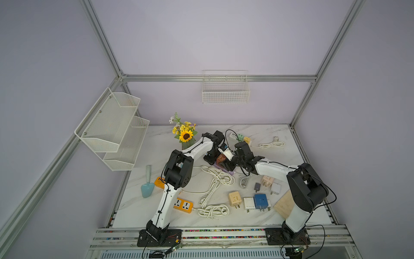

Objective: Pull the plug off the socket
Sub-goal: Remove the plug from the socket.

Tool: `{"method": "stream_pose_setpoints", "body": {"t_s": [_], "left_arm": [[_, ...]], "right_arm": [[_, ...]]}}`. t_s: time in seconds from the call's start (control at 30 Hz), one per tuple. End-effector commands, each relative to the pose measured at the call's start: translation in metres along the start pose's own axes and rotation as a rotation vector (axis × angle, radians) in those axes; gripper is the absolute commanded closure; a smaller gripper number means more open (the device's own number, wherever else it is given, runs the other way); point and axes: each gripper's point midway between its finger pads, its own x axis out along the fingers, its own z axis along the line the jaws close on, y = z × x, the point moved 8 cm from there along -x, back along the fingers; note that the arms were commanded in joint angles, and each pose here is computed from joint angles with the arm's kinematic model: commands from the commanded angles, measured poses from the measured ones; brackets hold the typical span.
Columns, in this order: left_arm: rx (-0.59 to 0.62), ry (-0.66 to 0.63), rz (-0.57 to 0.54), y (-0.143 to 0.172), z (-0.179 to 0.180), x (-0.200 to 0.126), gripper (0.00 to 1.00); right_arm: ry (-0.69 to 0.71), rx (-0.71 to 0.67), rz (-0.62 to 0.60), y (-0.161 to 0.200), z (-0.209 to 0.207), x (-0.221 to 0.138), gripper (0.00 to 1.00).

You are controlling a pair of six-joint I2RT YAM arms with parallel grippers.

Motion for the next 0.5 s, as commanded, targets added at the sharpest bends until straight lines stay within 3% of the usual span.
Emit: {"method": "stream_pose_setpoints", "body": {"t_s": [0.0, 0.27, 0.47], "left_arm": [[-0.008, 0.035, -0.054, -0.011, -0.003, -0.004, 1.00], [-0.015, 0.048, -0.054, -0.013, -0.005, -0.006, 1.00], [-0.019, 0.048, -0.053, -0.015, -0.005, -0.007, 1.00]], "right_arm": [[-0.073, -0.014, -0.083, -0.026, 0.010, -0.011, 0.69], [-0.002, -0.028, -0.122, -0.035, 0.011, -0.033, 0.70], [0.105, 0.089, -0.095, -0.022, 0.016, -0.073, 0.70]]}}
